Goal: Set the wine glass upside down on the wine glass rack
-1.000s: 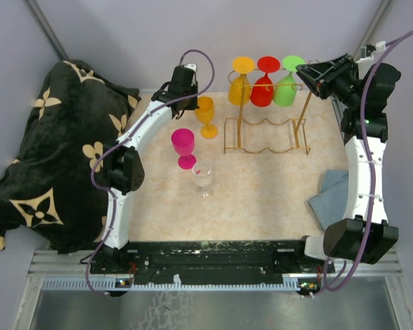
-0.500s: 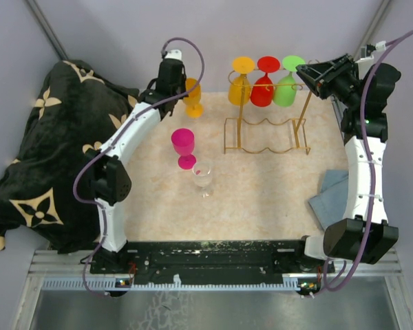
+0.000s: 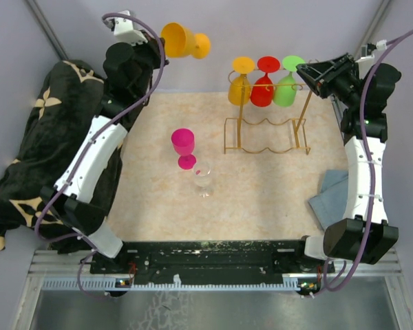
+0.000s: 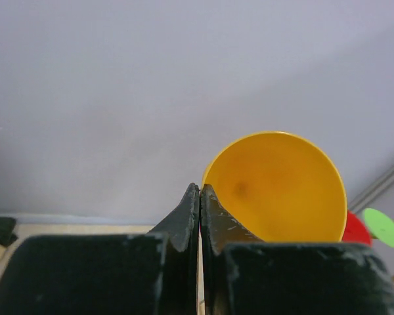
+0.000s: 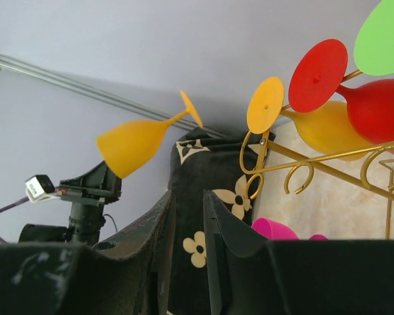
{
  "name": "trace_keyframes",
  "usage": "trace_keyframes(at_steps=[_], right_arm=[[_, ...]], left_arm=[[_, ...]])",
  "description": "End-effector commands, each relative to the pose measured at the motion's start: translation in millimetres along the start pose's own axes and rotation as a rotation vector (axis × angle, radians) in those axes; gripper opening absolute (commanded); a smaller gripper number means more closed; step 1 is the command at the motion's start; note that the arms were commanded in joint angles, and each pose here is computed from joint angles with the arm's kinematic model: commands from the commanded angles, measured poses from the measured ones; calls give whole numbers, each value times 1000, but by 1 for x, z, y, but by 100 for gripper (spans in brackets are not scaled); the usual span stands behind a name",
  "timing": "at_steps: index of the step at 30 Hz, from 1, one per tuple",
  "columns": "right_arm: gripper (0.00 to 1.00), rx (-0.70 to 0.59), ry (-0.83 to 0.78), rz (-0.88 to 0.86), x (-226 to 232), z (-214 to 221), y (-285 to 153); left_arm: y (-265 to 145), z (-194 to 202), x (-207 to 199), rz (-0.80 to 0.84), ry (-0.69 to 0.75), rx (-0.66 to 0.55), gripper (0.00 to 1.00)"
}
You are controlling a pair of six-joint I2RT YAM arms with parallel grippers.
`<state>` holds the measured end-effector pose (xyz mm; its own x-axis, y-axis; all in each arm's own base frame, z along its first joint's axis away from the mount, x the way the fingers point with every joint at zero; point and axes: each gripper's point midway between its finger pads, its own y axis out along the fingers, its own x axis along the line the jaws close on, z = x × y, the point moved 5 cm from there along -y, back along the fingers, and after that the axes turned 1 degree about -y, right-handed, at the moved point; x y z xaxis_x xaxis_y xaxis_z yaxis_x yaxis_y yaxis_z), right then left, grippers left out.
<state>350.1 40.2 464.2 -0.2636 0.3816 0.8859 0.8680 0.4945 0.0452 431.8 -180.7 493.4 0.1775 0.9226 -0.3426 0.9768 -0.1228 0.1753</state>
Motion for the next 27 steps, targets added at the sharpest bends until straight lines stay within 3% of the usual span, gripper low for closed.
trace_keyframes(at_steps=[1, 6, 11, 19, 27], right_arm=[[25, -39, -114, -81, 29, -2, -14], [24, -42, -140, -92, 34, -4, -14], [25, -25, -143, -144, 37, -3, -12], [25, 36, -167, -250, 49, 6, -9], [26, 162, -141, -417, 64, 26, 3]], left_arm=[[-16, -32, -24, 226, -162, -62, 0], [-35, -60, -10, 470, -426, -64, 0], [-38, -49, 2, 683, -607, 42, 0], [-51, -45, -13, 1039, -803, 180, 0], [-59, -34, -16, 1227, -959, 264, 0]])
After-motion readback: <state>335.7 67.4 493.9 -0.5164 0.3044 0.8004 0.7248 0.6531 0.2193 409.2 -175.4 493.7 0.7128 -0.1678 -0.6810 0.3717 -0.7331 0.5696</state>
